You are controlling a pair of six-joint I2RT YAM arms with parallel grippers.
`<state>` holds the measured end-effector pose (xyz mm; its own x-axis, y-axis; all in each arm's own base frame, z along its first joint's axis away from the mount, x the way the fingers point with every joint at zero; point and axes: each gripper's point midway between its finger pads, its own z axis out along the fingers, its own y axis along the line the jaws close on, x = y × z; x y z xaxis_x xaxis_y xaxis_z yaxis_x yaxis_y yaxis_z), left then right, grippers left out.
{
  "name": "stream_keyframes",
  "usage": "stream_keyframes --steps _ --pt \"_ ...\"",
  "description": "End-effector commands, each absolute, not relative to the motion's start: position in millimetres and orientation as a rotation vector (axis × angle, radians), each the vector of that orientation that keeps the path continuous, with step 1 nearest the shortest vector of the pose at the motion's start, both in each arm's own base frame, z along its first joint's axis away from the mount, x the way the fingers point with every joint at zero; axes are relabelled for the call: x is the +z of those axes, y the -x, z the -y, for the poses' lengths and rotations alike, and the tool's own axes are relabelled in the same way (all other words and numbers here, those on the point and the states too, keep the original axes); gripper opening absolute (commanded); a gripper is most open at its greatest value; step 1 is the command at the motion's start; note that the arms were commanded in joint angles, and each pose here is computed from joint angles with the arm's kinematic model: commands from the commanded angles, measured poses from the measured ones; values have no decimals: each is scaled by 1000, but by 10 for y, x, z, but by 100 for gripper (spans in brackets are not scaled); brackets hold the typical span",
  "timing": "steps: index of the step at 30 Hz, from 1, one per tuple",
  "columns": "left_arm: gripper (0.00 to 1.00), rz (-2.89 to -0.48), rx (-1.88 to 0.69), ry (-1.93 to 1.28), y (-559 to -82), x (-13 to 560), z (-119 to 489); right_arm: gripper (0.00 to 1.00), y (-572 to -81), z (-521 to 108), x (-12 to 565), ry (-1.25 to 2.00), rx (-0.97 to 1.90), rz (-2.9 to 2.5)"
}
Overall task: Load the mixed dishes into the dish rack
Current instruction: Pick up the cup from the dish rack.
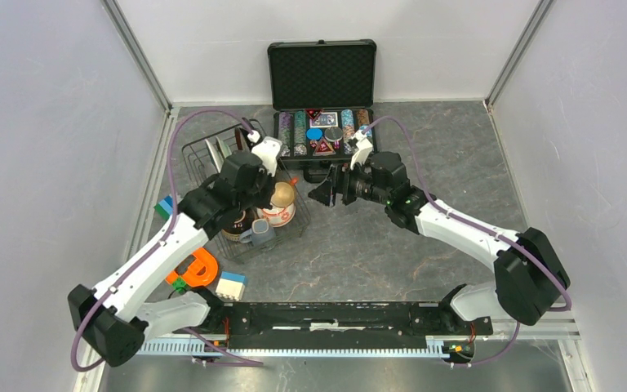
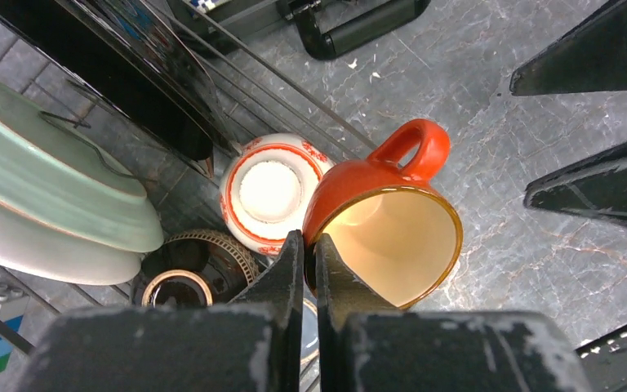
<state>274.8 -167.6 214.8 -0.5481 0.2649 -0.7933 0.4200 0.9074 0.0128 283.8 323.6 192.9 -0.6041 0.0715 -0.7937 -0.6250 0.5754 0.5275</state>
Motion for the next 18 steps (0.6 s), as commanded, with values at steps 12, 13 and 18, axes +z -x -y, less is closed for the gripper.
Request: stream_keyframes --steps 12,13,18 --pt "2 -1696 -156 -547 -2842 2708 1676 83 -2657 -3536 2649 -36 1751 -1898" --pt "2 -1673 -133 -566 -2836 2731 1702 83 -2656 -3571 2649 -49 1766 -1906" --pt "2 -1600 -28 -608 -2801 2796 1757 79 -2704 -3692 2616 -63 1768 -1939"
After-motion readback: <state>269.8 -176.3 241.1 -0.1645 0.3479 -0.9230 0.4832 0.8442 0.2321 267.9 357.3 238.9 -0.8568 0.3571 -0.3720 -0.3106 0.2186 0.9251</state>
